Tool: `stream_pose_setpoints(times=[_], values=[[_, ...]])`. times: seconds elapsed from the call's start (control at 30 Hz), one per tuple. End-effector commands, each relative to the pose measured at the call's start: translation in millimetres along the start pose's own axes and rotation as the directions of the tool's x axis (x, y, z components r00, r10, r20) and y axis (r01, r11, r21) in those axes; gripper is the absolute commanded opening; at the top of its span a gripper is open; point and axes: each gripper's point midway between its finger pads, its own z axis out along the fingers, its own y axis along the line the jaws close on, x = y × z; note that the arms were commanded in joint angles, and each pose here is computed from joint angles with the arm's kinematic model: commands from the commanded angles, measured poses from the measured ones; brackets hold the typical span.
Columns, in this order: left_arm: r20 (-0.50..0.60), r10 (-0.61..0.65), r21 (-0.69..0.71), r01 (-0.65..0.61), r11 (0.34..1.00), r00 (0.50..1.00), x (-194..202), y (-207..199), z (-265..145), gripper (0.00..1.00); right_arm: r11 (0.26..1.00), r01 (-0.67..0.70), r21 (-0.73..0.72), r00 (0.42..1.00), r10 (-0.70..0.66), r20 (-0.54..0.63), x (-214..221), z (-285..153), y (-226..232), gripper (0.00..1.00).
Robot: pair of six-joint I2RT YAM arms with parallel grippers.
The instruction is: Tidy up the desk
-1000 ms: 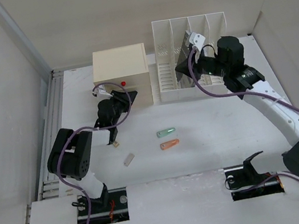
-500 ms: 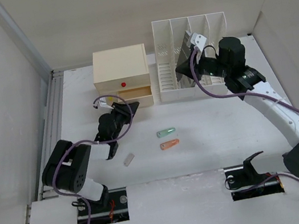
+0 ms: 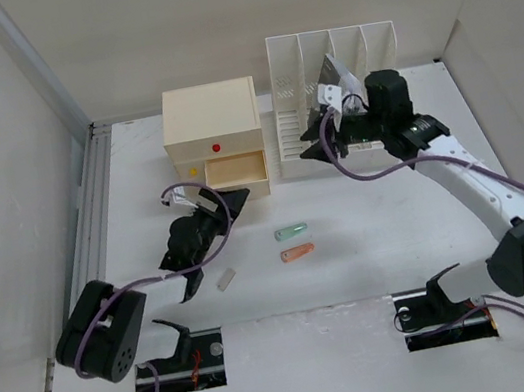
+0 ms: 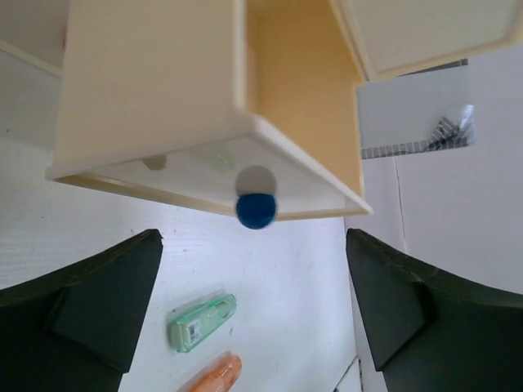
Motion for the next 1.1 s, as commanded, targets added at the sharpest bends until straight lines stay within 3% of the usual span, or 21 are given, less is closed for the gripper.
stream_pose_setpoints(times=[0.0,0.07,0.13,0.2,0.23,0.27,0.3,0.37,0.4,0.43,0.53,0.57,0.7,0.9,1.07], values=[[0.021,0.051,0.079,-0.053,0.995,0.998,-8,-28,-12,0.95,0.966,0.050,-0.253,0.995,-0.069,-0.067,35,14,38,0.49],[0.005,0.093,0.070,-0.093,0.993,0.996,-5,-30,-20,0.95,0.949,0.088,-0.303,0.984,-0.131,-0.123,64,28,42,0.45],[0.038,0.119,0.143,-0.124,0.982,0.992,-13,-57,-36,0.91,0.931,0.092,-0.353,0.969,-0.166,-0.184,85,40,57,0.42],[0.063,0.182,0.209,-0.191,0.959,0.981,-17,-79,-56,0.64,0.907,0.136,-0.399,0.940,-0.245,-0.237,113,54,69,0.39],[0.066,0.207,0.237,-0.217,0.947,0.976,-16,-87,-64,0.40,0.905,0.146,-0.399,0.932,-0.261,-0.252,121,59,71,0.39],[0.090,0.248,0.250,-0.263,0.932,0.965,-24,-101,-76,0.02,0.897,0.153,-0.414,0.914,-0.288,-0.287,136,63,79,0.39],[0.064,0.252,0.223,-0.260,0.939,0.966,-21,-100,-76,0.00,0.900,0.157,-0.407,0.909,-0.293,-0.297,140,63,77,0.39],[0.132,0.339,0.231,-0.361,0.903,0.932,-38,-122,-93,0.00,0.890,0.163,-0.425,0.896,-0.314,-0.313,147,72,84,0.39],[0.145,0.372,0.206,-0.395,0.895,0.917,-45,-127,-98,0.05,0.889,0.147,-0.434,0.889,-0.311,-0.337,160,72,86,0.39],[0.171,0.398,0.183,-0.426,0.886,0.901,-59,-143,-110,0.28,0.885,0.145,-0.442,0.880,-0.319,-0.351,165,75,89,0.39],[0.208,0.458,0.187,-0.494,0.849,0.865,-76,-172,-130,0.51,0.878,0.130,-0.461,0.851,-0.337,-0.402,185,81,96,0.40],[0.229,0.473,0.194,-0.516,0.834,0.851,-81,-180,-137,0.66,0.869,0.141,-0.474,0.839,-0.359,-0.408,189,84,100,0.42],[0.268,0.556,0.128,-0.601,0.789,0.787,-97,-187,-153,0.75,0.862,0.148,-0.485,0.789,-0.399,-0.468,209,85,103,0.45],[0.274,0.669,0.009,-0.698,0.716,0.691,-110,-170,-164,0.80,0.859,0.163,-0.485,0.730,-0.436,-0.527,225,88,102,0.45],[0.283,0.679,0.019,-0.712,0.702,0.677,-107,-166,-169,0.83,0.866,0.158,-0.475,0.694,-0.439,-0.570,235,92,100,0.46]])
